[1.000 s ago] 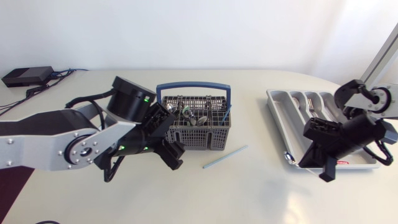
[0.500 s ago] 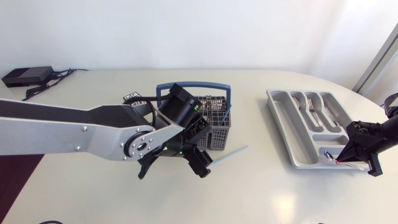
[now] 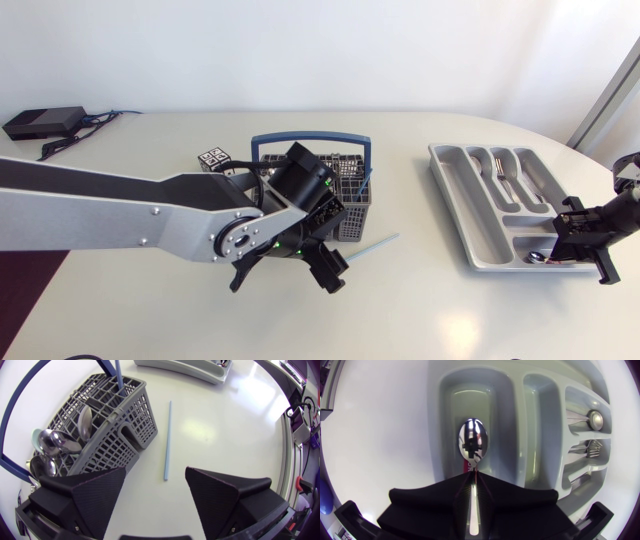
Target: Transfer all utensils from the basket to the drawer tray.
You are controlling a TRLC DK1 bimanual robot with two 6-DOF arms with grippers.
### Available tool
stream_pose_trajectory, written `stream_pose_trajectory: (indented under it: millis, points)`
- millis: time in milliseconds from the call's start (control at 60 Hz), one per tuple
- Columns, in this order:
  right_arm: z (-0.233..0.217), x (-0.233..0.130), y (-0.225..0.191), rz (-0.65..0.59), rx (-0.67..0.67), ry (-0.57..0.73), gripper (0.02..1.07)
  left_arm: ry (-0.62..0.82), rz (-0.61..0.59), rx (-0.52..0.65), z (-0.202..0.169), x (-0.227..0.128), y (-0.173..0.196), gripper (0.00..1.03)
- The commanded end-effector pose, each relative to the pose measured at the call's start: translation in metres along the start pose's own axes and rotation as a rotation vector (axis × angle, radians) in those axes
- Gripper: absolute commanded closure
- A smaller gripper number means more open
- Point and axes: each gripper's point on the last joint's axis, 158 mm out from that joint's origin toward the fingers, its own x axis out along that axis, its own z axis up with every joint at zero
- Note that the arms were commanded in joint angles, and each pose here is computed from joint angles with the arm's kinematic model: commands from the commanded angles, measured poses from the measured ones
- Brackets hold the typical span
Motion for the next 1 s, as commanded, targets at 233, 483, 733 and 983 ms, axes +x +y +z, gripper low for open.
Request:
stream_pose_trajectory:
  millis: [233, 483, 733, 983]
  points:
    - [0.023, -0.052, -0.012, -0.104, 0.025, -0.072, 0.06, 0.093, -0.024, 0.031, -0.009, 0.027, -0.010, 0.21]
    - [0.067, -0.086, 0.001, -0.159, 0.025, -0.191, 0.06, 0.191, -0.028, 0.028, -0.021, 0.067, -0.010, 0.32]
    - [0.081, -0.089, 0.010, -0.169, 0.019, -0.225, 0.06, 0.260, -0.046, 0.030, -0.033, 0.080, -0.017, 0.46]
    - [0.090, -0.087, 0.016, -0.181, 0.016, -0.243, 0.06, 0.313, -0.106, 0.014, -0.045, 0.087, -0.028, 0.75]
